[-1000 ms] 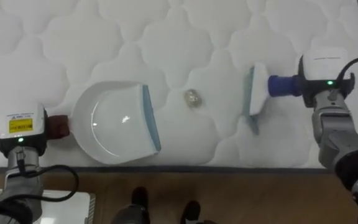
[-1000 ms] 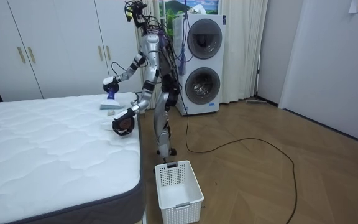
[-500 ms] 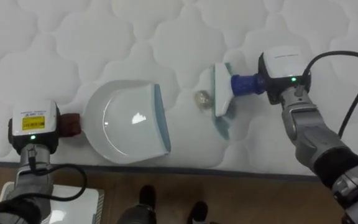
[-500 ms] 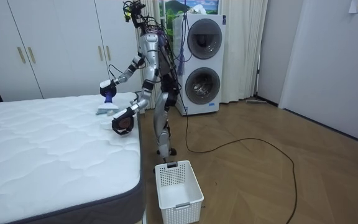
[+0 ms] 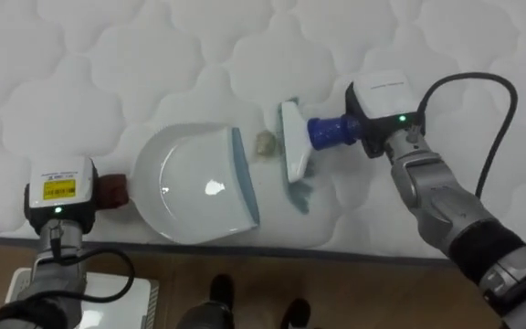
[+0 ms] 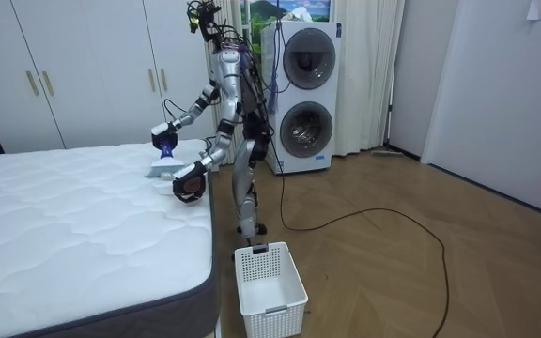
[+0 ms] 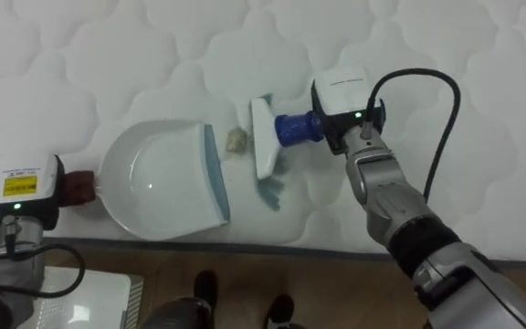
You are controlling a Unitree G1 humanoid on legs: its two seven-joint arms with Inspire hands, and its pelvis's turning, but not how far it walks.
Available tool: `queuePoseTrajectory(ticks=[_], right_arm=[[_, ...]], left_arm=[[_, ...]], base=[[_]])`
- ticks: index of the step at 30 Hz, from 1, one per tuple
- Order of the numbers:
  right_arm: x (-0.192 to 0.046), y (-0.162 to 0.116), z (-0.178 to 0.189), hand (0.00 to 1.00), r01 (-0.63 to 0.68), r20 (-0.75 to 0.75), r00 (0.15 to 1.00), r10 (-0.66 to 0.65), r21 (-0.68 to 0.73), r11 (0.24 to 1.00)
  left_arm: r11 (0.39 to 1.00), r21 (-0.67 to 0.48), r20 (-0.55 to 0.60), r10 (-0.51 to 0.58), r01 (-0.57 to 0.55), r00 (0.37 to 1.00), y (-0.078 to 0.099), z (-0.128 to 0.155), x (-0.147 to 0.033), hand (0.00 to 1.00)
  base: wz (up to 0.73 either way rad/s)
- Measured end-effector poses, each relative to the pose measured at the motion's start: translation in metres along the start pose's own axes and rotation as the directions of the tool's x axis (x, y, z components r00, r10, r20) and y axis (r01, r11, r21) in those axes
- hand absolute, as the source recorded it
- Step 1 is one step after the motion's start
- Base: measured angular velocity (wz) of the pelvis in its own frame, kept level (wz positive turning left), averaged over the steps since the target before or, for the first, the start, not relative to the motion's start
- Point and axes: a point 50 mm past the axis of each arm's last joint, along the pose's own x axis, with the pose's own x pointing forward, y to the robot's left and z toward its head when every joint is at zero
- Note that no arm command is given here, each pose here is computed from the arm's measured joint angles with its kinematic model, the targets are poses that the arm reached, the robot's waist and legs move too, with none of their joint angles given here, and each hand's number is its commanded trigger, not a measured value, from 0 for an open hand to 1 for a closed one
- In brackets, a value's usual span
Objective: Clean bed
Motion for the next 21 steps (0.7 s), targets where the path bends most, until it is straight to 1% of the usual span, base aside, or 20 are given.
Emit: queuePoseTrajectory(ticks=[9,17,21], right_arm=[[0.002,-0.012,0.016,1.0,-0.002,0.075,0.997,0.003,-0.019,1.0],[0.001,-0.009,0.021,1.0,-0.028,0.098,0.995,0.031,-0.037,0.999],[0.001,-0.01,0.024,1.0,-0.019,0.108,0.994,0.024,-0.044,0.999]], left_arm=[[1.0,-0.002,0.004,-0.001,0.001,1.0,0.0,0.001,0.0,1.0],[1.0,0.0,0.005,-0.015,0.015,1.0,-0.004,0.0,-0.004,1.0],[1.0,-0.001,0.006,-0.018,0.018,1.0,-0.005,0.0,-0.005,1.0]], base=[[0.0],[0.0],[0.0]])
